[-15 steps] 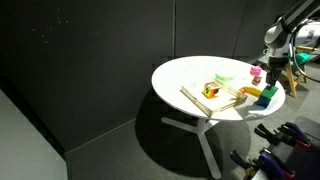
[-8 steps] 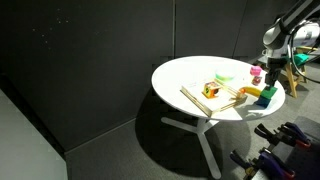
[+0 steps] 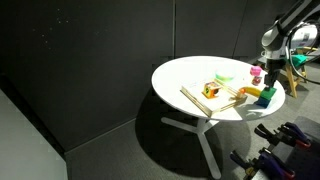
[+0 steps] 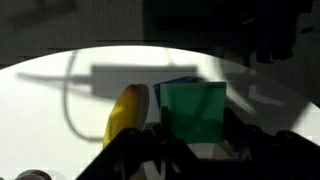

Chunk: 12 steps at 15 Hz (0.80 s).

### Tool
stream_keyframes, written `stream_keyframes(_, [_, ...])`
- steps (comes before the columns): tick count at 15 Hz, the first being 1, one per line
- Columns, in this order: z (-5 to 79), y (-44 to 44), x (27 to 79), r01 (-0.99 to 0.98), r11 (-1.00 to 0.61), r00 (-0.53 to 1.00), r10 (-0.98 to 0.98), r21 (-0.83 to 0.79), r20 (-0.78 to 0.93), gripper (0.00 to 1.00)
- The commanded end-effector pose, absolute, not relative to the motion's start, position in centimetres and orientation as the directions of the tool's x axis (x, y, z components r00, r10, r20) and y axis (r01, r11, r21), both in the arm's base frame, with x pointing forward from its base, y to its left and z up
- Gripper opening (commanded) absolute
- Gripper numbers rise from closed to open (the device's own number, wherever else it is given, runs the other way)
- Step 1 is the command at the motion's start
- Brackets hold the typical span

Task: Take the green block from the bowl and put it on the blue block

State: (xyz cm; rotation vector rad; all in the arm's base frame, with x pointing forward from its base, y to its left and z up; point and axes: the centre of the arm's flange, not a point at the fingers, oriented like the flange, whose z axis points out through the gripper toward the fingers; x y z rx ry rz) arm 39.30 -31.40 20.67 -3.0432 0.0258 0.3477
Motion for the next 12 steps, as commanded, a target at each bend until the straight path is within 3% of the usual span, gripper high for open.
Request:
stream_keyframes(1, [20.8,-31.9,39.8,-0.014,-0.998,0.974,0.001,-0.064,-0.227,0.79])
stream_keyframes(2, [20.8,-31.8,39.7,-0.012,-0.998,0.974,0.003,-0.066,-0.227,0.80])
stream_keyframes(5, [21.1,-31.5,39.4,-0.002,-0.997,0.974,0.014,-0.072,-0.225,0.99])
stream_keyframes(12, [23.4,-30.5,38.6,0.045,-0.995,0.978,0.062,-0.086,-0.201,1.00])
